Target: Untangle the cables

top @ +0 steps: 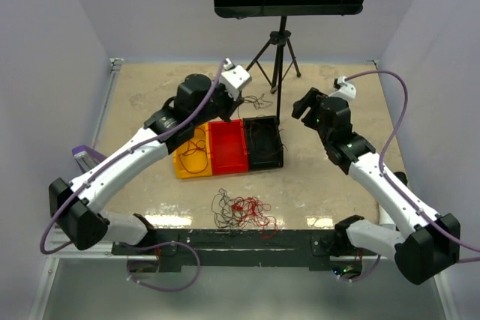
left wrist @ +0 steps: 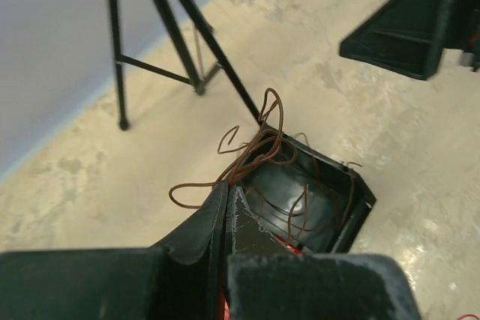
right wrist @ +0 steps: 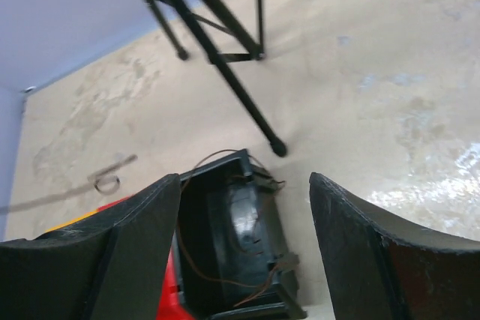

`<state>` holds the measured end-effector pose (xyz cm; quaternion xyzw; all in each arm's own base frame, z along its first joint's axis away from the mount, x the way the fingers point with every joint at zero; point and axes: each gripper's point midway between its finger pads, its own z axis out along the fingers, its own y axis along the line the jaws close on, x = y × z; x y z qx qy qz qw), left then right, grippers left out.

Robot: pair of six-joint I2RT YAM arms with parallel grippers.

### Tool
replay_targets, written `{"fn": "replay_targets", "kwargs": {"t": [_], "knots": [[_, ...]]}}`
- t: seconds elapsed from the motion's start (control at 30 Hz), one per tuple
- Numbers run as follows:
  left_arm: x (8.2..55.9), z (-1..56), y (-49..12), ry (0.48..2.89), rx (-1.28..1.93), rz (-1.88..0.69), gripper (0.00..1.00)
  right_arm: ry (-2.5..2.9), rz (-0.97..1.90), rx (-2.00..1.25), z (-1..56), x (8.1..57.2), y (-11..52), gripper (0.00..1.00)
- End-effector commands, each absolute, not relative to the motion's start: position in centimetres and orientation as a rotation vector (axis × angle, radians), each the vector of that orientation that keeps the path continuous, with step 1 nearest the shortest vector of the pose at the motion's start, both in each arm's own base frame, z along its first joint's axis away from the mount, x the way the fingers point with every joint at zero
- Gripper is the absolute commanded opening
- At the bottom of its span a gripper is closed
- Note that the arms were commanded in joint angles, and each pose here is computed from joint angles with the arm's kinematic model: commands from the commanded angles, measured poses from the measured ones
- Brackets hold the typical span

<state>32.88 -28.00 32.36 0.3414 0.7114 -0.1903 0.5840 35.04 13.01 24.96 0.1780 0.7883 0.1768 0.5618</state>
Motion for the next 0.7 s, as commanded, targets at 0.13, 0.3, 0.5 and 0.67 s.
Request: {"fn": "replay_targets", "kwargs": {"t": [0.13,0.3,0.5,0.67], "knots": [[32.5,29.5,-33.8,1.673,0.903,-0.545,0.00,1.990,0.541,0.518,17.5,37.3,12.5,0.77],[33.3,25.3,-34.7,1.729,0.948,-0.497,0.03,2.044,0.667,0.523,14.9,38.2,14.6,0.78],[33.9,21.8,-33.9,1.755,0.985,-0.382,0.09,2.109,0.849,0.538,12.1,38.5,17.1,0.78],[33.0,19.3,-33.9,1.732,1.077,-0.277,0.08,2.168,0.910,0.564,8.9,39.0,18.1,0.78]]}}
